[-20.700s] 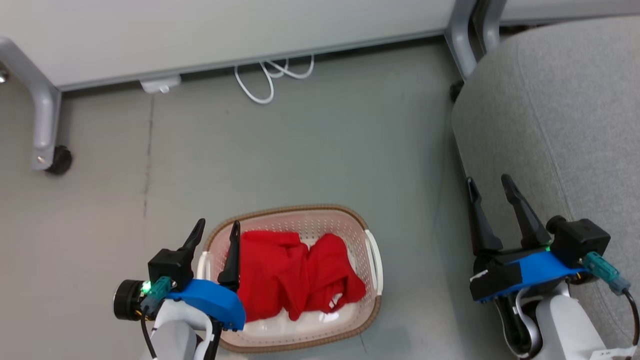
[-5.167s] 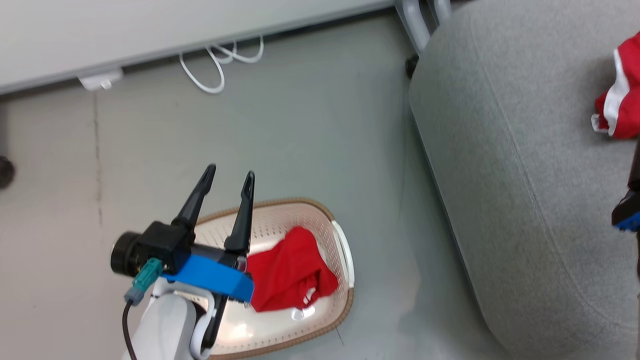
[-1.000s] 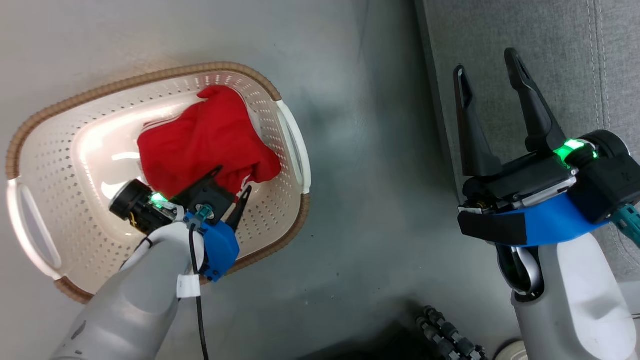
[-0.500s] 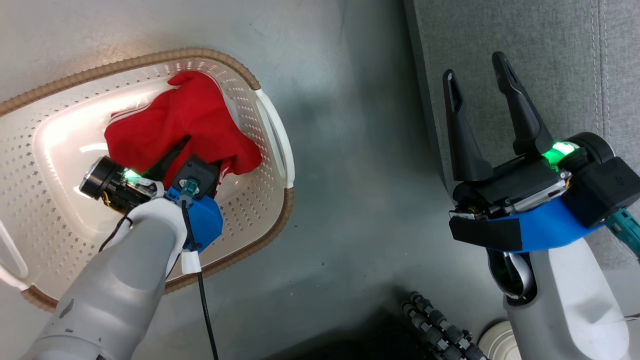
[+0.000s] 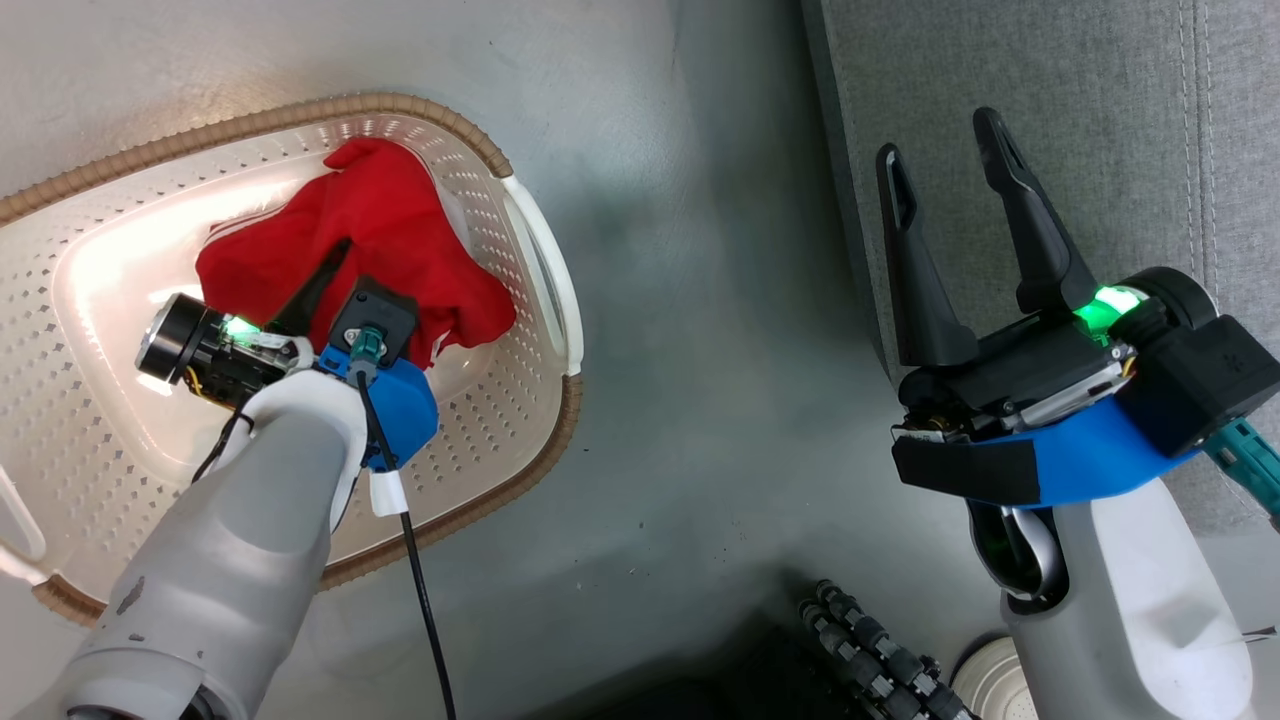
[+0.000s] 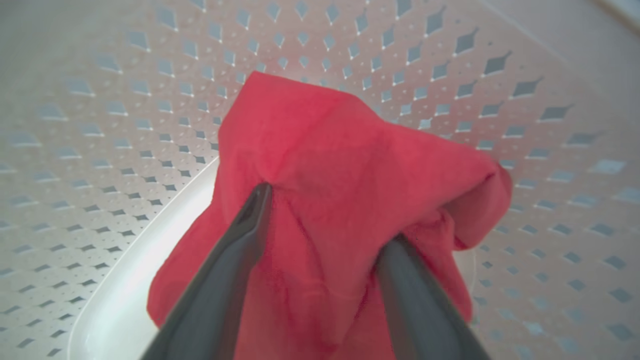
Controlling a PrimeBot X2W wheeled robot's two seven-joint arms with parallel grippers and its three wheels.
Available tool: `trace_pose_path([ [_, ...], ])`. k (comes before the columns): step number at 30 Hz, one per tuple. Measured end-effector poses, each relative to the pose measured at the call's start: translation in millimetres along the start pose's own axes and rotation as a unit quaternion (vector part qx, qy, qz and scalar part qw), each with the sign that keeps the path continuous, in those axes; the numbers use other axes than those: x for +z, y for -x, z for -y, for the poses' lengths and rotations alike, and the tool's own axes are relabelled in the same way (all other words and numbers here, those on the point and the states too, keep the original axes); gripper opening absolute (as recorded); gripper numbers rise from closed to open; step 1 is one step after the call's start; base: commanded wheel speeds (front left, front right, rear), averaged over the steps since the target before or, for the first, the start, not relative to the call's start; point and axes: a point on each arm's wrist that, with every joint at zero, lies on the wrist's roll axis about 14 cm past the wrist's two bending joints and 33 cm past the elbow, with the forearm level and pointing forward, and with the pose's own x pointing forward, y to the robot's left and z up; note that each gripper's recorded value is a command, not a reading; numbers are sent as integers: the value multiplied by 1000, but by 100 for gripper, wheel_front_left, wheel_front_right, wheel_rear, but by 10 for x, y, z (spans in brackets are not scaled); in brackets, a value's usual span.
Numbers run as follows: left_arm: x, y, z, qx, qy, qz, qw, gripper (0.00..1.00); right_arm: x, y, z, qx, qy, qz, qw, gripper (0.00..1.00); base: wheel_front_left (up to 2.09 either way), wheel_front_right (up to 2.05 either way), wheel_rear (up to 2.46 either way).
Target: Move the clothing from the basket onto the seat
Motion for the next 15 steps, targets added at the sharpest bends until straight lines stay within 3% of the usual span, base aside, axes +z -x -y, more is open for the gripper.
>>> trace_pose_path([
  [1, -3, 0, -3, 0, 0, -1, 1000, 0, 0, -1, 0, 0, 0, 0, 1000, 100, 0, 0, 0],
  [15, 55, 33, 28, -2, 18, -1, 1000, 0, 53, -6, -7, 0, -4, 8, 1000, 100, 0, 0, 0],
])
